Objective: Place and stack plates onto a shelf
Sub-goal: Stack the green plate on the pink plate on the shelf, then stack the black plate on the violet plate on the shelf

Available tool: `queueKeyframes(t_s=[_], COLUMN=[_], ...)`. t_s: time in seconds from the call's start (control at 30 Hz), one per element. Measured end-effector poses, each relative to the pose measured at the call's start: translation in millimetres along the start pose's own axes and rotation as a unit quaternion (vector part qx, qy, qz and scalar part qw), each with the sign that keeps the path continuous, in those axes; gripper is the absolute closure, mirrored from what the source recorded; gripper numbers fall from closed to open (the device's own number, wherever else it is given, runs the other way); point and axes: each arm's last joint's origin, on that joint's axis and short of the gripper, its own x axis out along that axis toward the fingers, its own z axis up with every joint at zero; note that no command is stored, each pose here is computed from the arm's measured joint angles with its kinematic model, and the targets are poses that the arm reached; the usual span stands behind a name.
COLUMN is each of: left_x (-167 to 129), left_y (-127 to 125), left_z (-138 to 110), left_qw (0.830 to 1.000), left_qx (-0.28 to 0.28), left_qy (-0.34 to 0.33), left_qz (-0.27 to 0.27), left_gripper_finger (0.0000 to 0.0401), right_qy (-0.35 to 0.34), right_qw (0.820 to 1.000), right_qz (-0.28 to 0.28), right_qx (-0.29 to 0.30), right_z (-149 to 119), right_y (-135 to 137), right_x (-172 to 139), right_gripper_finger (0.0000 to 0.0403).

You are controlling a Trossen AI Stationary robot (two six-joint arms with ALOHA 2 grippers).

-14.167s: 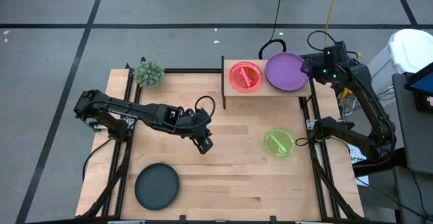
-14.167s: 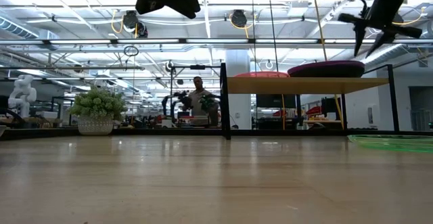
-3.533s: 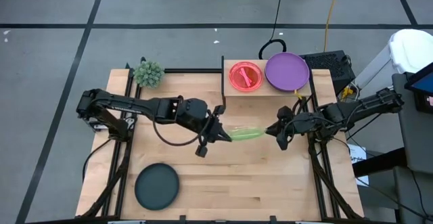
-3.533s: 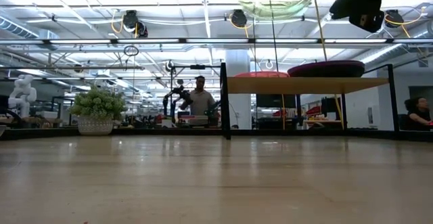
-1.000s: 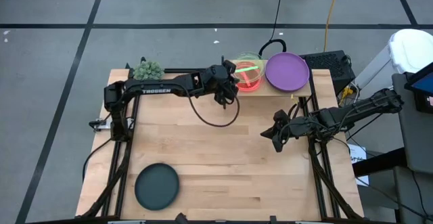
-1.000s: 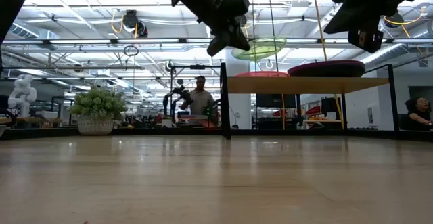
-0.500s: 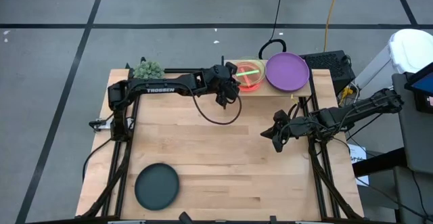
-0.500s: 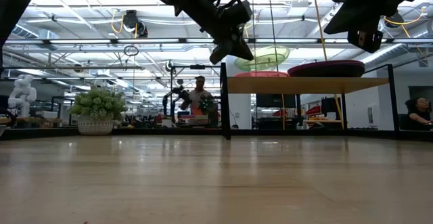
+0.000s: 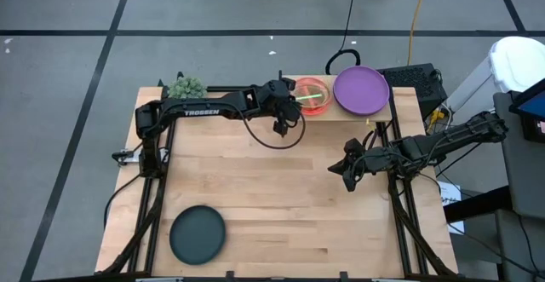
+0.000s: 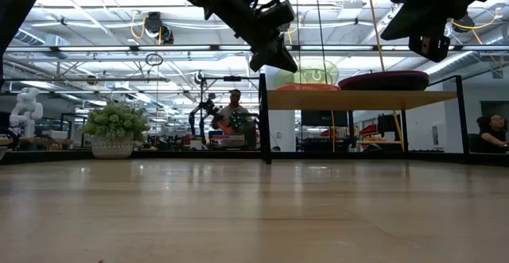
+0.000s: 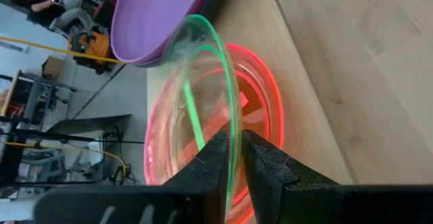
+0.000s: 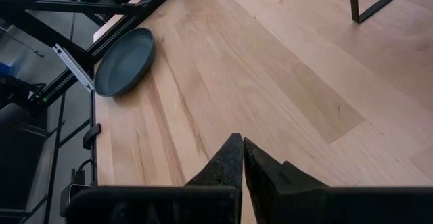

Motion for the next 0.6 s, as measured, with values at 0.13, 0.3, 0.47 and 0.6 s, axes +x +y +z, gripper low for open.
queueKeyframes(t_s=[0.13, 0.3, 0.47, 0.6], left_x=[0.0, -0.1, -0.4, -4.0], left_y=[-0.5, -1.5, -2.5, -2.1], left_z=[0.4, 1.6, 2.6, 5.9], left_qw=[1.000, 0.999, 0.995, 0.996], left_qx=[0.000, -0.033, -0.081, -0.086], left_qy=[-0.003, -0.026, -0.035, -0.028], left_qz=[-0.004, -0.024, -0.037, -0.024], left_gripper_finger=[0.0340, 0.0339, 0.0338, 0.0338], right_qy=[0.000, 0.000, 0.000, 0.000], right_qw=[1.000, 1.000, 1.000, 1.000], right_qz=[0.000, 0.000, 0.000, 0.000], right_qx=[0.000, -0.001, -0.002, -0.002], right_z=[0.0, 0.0, 0.0, 0.0], right_y=[0.0, 0.0, 0.0, 0.0], right_x=[0.0, 0.0, 0.0, 0.0], right_gripper_finger=[0.0403, 0.0403, 0.0403, 0.0403])
